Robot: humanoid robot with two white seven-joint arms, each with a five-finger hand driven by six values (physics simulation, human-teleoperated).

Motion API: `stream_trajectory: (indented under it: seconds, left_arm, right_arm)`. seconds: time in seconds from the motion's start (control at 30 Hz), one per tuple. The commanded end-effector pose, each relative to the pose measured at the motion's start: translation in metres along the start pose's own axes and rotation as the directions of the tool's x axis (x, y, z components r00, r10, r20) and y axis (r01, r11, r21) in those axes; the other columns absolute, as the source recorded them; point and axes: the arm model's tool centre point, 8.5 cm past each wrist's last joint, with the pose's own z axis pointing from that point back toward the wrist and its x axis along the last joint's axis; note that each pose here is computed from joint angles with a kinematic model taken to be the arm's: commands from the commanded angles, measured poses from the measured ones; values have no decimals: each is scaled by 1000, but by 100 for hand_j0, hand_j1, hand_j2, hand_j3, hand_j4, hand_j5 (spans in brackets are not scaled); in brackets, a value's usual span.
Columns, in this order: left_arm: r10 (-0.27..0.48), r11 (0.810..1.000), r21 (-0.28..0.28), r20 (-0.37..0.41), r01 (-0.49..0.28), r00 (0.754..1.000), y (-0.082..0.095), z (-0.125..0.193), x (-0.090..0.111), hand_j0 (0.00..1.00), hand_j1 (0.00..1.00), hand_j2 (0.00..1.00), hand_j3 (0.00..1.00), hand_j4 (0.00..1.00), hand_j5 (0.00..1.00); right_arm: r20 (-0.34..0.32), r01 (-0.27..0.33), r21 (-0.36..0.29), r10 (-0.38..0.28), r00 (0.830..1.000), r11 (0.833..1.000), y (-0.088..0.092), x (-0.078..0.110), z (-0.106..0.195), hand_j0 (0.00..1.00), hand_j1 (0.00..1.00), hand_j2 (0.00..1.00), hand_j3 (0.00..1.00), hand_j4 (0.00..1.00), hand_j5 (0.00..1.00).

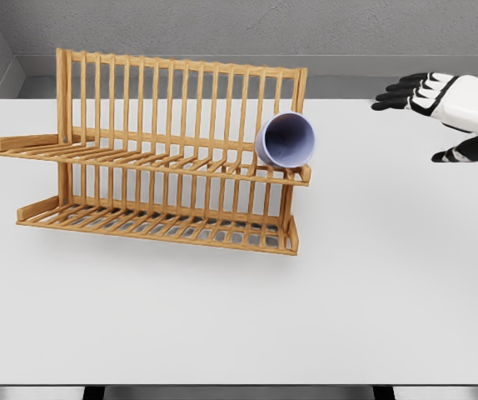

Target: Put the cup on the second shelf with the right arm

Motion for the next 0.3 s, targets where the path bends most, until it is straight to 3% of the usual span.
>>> stream_trajectory:
  seconds: [0.0, 0.03, 0.1, 0.27]
  left_arm:
    - [-2, 1000, 0, 0, 2, 1000, 0, 0, 0, 100, 100, 100, 100, 100, 100]
    - [0, 1000, 0, 0, 0, 1000, 0, 0, 0, 100, 100, 100, 100, 100, 100]
    - [0, 1000, 0, 0, 0, 1000, 0, 0, 0, 100, 100, 100, 100, 100, 100]
    - [0, 1000, 0, 0, 0, 1000, 0, 0, 0, 100, 100, 100, 100, 100, 100]
  right_arm:
    - [31, 78, -111, -75, 997, 991, 10, 0, -20, 100, 100, 100, 100, 100, 100]
    - [58, 127, -163, -119, 991, 978, 20, 4, -30, 100, 100, 100, 100, 100, 100]
    - [23, 169, -169, -167, 986, 971, 39, 1, -17, 100, 100, 100, 100, 100, 100]
    - [-4, 169, -170, -173, 985, 971, 45, -2, -10, 100, 100, 100, 100, 100, 100]
